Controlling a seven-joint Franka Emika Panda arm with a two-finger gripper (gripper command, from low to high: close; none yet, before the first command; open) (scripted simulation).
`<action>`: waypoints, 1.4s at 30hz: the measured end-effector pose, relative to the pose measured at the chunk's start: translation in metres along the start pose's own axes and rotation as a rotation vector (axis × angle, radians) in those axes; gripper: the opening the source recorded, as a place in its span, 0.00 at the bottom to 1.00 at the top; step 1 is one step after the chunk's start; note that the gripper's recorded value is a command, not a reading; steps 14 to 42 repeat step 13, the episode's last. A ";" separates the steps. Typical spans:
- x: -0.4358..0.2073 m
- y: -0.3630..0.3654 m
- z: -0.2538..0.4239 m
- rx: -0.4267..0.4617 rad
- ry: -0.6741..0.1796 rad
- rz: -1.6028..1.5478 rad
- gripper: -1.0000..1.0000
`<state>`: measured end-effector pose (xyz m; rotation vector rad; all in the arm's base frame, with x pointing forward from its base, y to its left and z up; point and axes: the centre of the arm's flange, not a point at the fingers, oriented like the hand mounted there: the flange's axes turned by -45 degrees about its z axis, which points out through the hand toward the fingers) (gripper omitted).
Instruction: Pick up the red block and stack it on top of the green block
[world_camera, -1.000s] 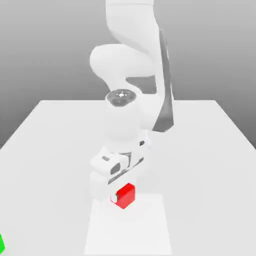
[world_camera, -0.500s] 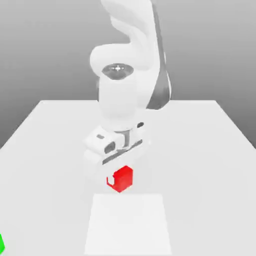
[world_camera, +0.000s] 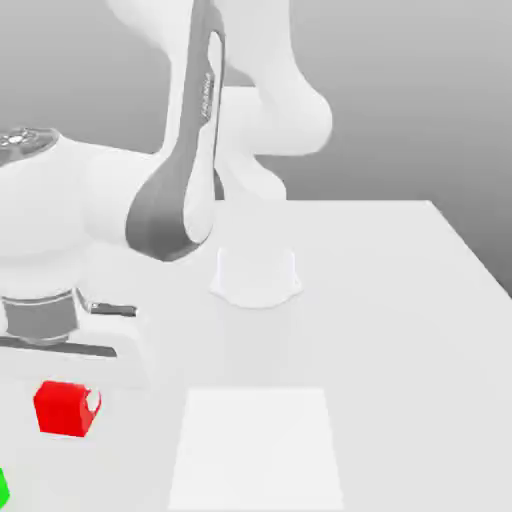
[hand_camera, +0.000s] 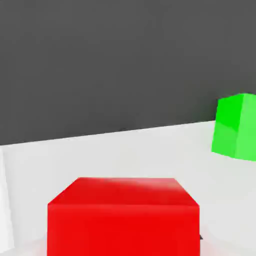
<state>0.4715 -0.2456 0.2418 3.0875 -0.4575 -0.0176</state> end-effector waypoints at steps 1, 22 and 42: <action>0.008 0.012 -0.001 0.004 0.001 0.059 0.00; 0.040 0.068 0.053 0.025 0.005 0.319 1.00; 0.040 0.068 0.053 0.025 0.005 0.319 1.00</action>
